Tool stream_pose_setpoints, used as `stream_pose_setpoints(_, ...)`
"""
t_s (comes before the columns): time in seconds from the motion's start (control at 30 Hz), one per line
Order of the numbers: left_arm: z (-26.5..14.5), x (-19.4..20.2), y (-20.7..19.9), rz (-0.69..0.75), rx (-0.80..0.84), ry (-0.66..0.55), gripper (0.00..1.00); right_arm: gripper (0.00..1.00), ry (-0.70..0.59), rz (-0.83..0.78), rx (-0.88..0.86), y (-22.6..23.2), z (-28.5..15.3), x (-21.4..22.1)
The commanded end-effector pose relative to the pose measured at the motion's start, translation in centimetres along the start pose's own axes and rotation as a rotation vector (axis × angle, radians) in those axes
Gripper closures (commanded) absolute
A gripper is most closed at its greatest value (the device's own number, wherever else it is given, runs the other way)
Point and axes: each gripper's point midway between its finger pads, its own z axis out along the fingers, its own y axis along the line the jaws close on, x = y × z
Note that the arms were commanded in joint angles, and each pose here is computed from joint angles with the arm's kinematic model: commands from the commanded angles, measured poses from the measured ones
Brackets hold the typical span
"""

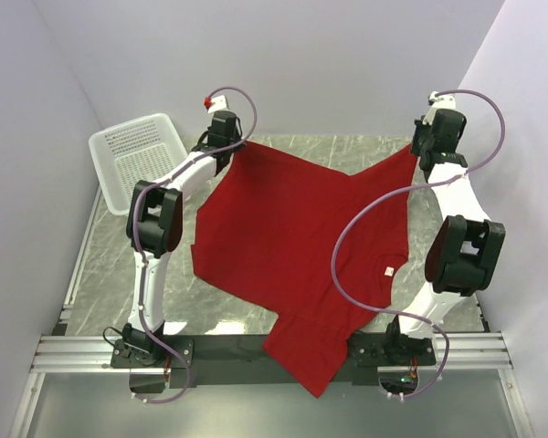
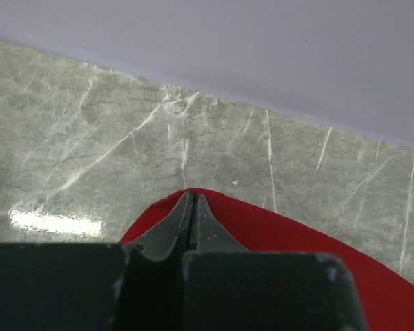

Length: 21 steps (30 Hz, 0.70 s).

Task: Fold and stack the t-shirts

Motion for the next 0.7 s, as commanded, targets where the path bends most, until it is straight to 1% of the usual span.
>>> stream_pose_setpoints(0.0,-0.3,-3.6,-0.8,-0.032,0.033,-0.065,1.0,1.0,-0.101,0.011,-0.032,0.2,-1.0,-4.7)
stream_pose_setpoints(0.13,-0.2,-4.1,0.4,-0.025,-0.009,-0.076,1.0,1.0,-0.047,0.012,-0.128,2.1,-0.8,-3.3)
stream_pose_setpoints(0.3,0.2,-5.0,2.2,-0.035,-0.063,-0.092,0.99,1.0,-0.019,0.022,-0.159,3.2,-0.2,-2.6)
stream_pose_setpoints(0.43,0.4,-6.1,2.3,-0.042,-0.065,-0.114,0.99,1.0,0.011,0.026,-0.168,3.8,1.1,-2.3)
stream_pose_setpoints(0.67,1.1,-5.9,2.3,-0.046,-0.043,-0.104,0.99,1.0,0.04,0.026,-0.21,5.4,1.7,-2.0)
